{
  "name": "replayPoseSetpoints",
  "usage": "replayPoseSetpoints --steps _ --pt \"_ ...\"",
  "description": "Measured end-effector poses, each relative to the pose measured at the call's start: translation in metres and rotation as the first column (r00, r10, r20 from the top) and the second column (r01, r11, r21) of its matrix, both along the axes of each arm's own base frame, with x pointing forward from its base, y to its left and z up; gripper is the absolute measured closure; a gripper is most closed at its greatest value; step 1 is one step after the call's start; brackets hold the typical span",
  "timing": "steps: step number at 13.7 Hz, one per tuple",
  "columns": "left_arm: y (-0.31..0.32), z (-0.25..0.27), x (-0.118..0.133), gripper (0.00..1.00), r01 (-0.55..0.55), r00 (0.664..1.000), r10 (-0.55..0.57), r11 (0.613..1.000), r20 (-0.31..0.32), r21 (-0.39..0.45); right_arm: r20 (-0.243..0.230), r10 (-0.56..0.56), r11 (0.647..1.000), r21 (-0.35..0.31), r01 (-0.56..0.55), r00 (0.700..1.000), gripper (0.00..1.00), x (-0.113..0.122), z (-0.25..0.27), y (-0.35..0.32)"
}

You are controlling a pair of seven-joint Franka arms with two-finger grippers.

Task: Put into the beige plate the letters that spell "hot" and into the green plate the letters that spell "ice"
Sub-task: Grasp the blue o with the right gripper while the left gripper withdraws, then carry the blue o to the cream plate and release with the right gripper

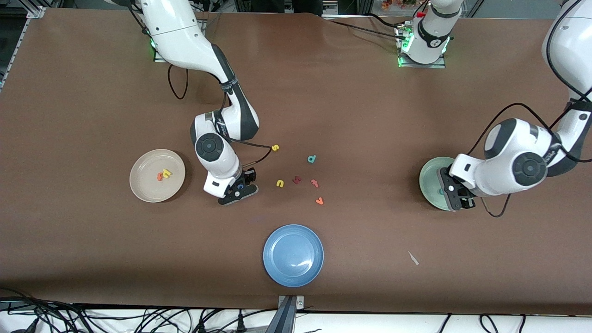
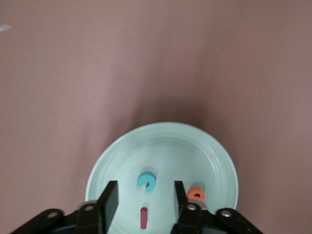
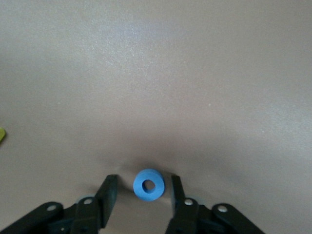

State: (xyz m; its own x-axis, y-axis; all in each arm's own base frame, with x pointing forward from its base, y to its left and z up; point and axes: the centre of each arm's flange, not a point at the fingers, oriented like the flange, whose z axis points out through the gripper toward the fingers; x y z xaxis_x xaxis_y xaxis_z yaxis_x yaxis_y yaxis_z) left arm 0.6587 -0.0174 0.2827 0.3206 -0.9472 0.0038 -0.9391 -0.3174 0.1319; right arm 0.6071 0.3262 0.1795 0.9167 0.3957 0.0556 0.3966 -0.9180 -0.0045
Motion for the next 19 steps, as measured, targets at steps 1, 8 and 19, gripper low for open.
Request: replayPoseSetpoints --steps 1,8,19 --pt "0.002 0.01 0.006 0.5 -0.046 0.999 0.047 0.999 0.008 -0.017 0.0 0.0 1.0 0.0 0.0 1.0 0.48 0.0 0.0 0.0" --pt "0.002 0.063 0.022 0.54 -0.372 0.926 0.375 0.925 -0.034 0.075 -0.001 0.0 1.0 -0.001 0.0 1.0 0.56 0.0 0.0 -0.001" --pt "-0.007 0.171 0.004 0.5 -0.914 0.36 0.933 0.354 -0.009 0.2 0.0 -0.003 1.0 -0.001 0.003 1.0 0.7 0.002 0.0 -0.003"
